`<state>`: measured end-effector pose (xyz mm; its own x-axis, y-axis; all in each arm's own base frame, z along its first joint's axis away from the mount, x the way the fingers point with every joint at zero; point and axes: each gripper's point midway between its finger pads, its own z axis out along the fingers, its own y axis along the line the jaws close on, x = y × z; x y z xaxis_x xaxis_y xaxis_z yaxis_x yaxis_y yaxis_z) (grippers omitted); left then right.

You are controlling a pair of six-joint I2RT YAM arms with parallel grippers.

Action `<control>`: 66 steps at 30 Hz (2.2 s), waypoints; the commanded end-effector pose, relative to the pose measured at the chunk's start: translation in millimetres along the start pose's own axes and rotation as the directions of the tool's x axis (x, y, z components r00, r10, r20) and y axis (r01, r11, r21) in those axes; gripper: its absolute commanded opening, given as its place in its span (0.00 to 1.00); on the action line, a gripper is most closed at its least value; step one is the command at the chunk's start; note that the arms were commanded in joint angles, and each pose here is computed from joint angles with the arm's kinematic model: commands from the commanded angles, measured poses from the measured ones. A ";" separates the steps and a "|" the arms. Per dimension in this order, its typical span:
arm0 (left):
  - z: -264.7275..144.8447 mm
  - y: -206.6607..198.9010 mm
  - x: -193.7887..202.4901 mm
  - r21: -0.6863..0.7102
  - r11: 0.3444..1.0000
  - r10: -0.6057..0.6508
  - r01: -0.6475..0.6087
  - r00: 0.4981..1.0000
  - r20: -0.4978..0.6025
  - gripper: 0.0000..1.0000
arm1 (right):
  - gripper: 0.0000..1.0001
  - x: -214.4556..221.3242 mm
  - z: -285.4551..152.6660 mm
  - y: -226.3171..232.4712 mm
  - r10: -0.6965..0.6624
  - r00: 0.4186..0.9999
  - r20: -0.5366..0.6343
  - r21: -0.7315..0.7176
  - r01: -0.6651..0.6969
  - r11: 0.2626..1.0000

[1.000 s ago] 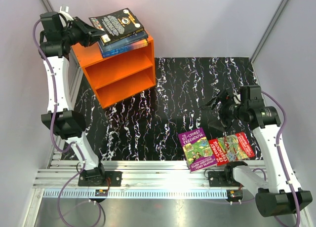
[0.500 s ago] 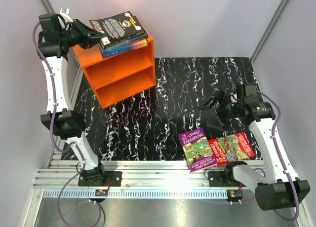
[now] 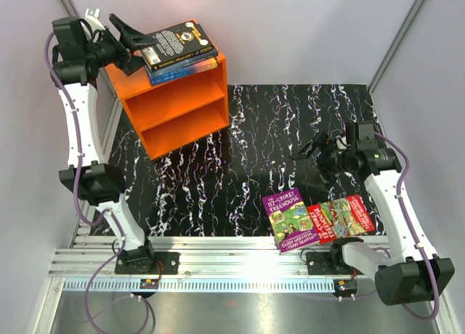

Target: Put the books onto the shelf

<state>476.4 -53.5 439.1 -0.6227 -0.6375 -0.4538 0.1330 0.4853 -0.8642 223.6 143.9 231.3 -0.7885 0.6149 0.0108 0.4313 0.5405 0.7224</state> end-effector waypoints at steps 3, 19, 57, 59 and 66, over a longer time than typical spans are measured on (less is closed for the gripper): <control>-18.0 3.9 -6.8 -0.051 0.998 -0.028 0.030 0.999 0.034 0.99 | 1.00 1.0 -1.3 7.8 -0.025 1.000 -0.009 -0.047 0.025 0.999; -85.5 29.0 41.2 -0.364 0.931 0.026 -0.002 0.998 0.059 0.99 | 1.00 7.4 5.7 -12.9 -0.044 0.999 -0.021 -0.014 0.044 0.999; 54.9 131.2 594.5 -0.379 0.917 -0.178 -0.125 0.720 -0.670 0.99 | 0.99 -37.4 125.2 -165.2 -0.035 0.993 -0.111 0.394 0.076 0.916; 64.1 130.3 596.2 -0.374 0.918 -0.170 -0.130 0.724 -0.669 0.99 | 0.98 -34.4 131.4 -161.2 -0.025 0.994 -0.108 0.344 0.061 0.937; 88.9 129.4 607.6 -0.372 0.917 -0.168 -0.142 0.708 -0.686 0.99 | 0.88 -9.6 129.6 -156.7 0.006 0.987 -0.160 0.251 0.034 0.967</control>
<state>171.9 -419.9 43.8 -0.9927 -0.1202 0.0089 -0.0974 0.7561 -0.6472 221.8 118.4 26.3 -0.8365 0.5341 0.1223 0.5233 0.7126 0.4673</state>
